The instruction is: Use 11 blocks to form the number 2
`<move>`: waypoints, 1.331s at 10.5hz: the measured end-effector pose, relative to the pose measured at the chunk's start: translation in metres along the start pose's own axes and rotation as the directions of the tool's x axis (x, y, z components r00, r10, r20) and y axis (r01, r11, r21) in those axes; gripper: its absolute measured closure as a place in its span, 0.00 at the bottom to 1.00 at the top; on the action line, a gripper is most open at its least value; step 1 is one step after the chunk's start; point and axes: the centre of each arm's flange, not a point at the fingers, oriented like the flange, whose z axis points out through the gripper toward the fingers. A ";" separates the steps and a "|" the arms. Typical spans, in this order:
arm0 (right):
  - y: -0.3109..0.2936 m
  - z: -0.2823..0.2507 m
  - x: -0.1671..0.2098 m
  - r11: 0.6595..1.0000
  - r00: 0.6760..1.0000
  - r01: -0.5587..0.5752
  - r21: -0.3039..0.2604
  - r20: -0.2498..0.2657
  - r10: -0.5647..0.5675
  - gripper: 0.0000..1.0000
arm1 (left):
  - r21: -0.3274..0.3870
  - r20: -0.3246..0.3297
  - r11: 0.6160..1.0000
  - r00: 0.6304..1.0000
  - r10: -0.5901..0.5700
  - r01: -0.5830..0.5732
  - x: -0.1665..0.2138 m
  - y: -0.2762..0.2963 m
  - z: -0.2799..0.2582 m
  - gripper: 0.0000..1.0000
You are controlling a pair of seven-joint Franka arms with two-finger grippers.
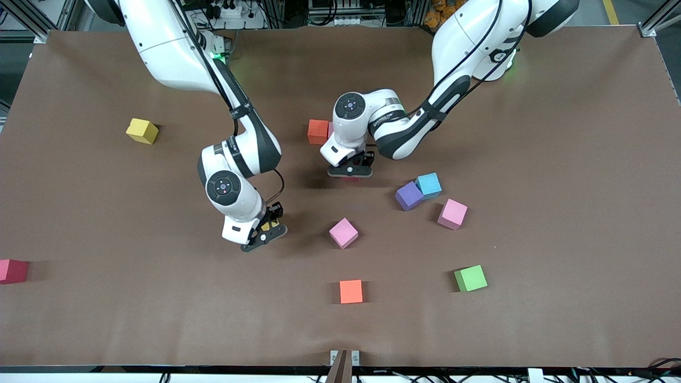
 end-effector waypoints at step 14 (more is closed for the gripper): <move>-0.005 -0.003 0.000 1.000 1.000 0.006 0.006 0.003 -0.006 0.46 | -0.049 -0.069 0.992 0.991 -0.119 0.115 0.026 -0.001 -0.045 0.00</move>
